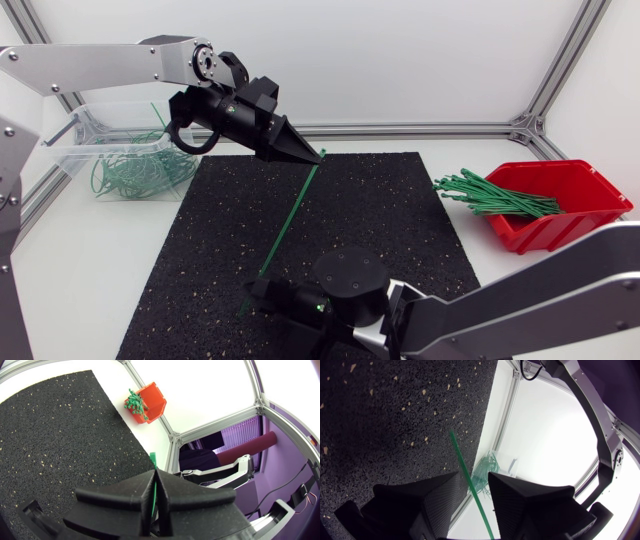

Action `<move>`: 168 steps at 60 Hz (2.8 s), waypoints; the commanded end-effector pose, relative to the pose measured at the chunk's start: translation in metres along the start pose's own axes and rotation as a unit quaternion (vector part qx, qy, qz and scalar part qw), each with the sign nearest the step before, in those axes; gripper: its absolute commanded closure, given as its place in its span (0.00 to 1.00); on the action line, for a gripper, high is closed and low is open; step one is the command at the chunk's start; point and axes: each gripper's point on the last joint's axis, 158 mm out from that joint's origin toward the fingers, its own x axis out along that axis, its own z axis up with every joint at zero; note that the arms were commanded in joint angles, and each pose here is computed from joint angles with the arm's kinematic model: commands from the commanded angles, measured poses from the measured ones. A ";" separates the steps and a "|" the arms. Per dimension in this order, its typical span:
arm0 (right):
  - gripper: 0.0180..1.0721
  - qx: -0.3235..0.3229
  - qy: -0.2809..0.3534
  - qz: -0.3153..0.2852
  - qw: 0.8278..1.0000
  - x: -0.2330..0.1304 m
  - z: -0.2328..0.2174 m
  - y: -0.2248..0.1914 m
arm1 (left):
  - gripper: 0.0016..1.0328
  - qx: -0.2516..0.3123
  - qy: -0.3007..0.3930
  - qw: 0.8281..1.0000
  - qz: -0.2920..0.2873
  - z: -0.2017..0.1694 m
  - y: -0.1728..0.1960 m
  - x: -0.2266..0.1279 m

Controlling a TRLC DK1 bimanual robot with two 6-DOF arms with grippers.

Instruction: Take a green cable tie from the red box, thread the tail through the head to close it, then place it in the transparent bin on the left.

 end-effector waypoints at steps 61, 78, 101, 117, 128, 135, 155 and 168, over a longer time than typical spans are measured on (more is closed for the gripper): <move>0.63 -0.004 -0.001 0.017 1.000 0.016 0.006 0.017 | 0.97 -0.014 -0.003 1.000 -0.001 0.001 0.008 -0.005; 0.64 -0.003 0.004 0.019 1.000 0.015 0.003 0.020 | 0.97 -0.013 -0.002 1.000 -0.001 0.001 0.007 -0.004; 0.79 -0.005 0.005 0.013 1.000 0.013 0.003 0.017 | 0.97 -0.015 -0.002 1.000 -0.002 0.000 0.007 -0.003; 0.82 -0.006 0.011 0.001 1.000 0.013 -0.002 0.007 | 0.97 -0.015 0.000 1.000 -0.002 -0.001 0.006 -0.002; 0.82 -0.007 0.019 -0.020 1.000 0.014 -0.009 -0.013 | 0.97 -0.014 0.000 1.000 -0.003 -0.001 0.004 -0.002; 0.82 0.003 0.031 -0.036 0.999 0.016 -0.022 -0.028 | 0.97 -0.014 0.001 1.000 -0.004 -0.003 0.003 -0.001; 0.95 0.057 0.054 -0.058 0.995 0.014 -0.052 -0.044 | 0.97 -0.012 0.003 1.000 -0.005 -0.005 0.000 0.000; 0.95 0.129 0.076 -0.070 0.986 0.010 -0.078 -0.050 | 0.97 -0.010 0.003 1.000 -0.004 -0.006 -0.002 0.000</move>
